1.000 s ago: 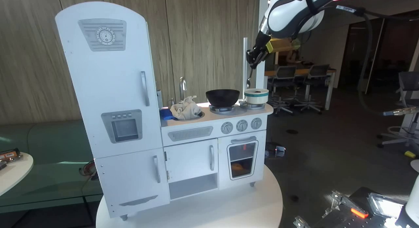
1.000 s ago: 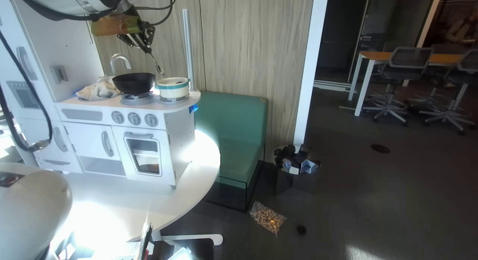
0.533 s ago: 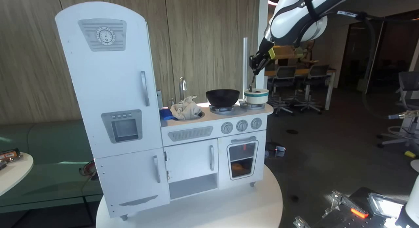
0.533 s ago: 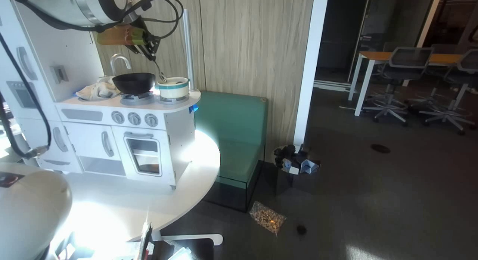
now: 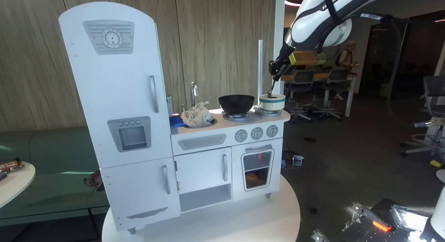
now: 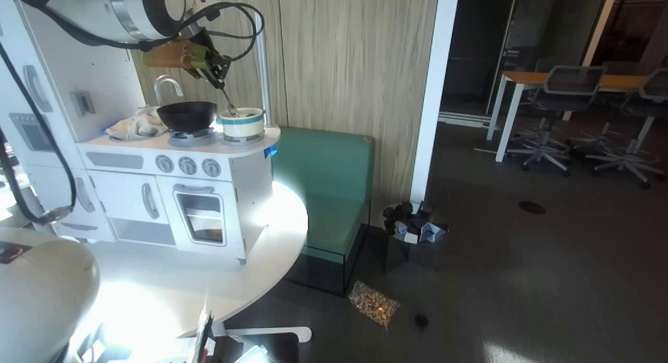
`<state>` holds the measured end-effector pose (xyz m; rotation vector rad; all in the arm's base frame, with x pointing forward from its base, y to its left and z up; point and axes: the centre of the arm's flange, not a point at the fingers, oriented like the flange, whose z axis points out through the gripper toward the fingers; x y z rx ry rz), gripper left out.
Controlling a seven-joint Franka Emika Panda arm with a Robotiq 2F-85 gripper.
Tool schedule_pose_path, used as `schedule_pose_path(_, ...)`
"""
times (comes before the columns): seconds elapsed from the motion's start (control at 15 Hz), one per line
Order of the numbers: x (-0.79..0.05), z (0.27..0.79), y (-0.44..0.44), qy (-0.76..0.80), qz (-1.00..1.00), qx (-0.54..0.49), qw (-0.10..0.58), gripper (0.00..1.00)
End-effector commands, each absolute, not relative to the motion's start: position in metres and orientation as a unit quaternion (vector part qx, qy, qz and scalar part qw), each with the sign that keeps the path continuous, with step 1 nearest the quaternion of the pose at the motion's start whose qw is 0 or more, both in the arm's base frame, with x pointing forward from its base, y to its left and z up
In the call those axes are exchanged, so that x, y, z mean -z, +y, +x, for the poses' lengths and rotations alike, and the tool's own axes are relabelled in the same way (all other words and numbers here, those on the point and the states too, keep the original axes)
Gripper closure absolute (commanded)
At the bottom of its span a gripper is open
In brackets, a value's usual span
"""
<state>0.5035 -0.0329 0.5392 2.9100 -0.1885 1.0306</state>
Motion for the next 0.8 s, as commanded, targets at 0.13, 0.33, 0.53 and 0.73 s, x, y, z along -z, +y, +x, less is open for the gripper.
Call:
schedule_pose_path(0.13,-0.563,0.491,-0.043,-0.069,0.931,-0.358,0.024,0.97)
schedule_pose_path(0.33,-0.551,0.495,-0.046,-0.073,0.931,-0.357,0.012,0.97)
schedule_pose_path(0.53,-0.538,0.499,-0.048,-0.079,0.934,-0.349,0.001,0.97)
schedule_pose_path(0.73,-0.531,0.496,-0.049,-0.085,0.935,-0.344,-0.004,0.97)
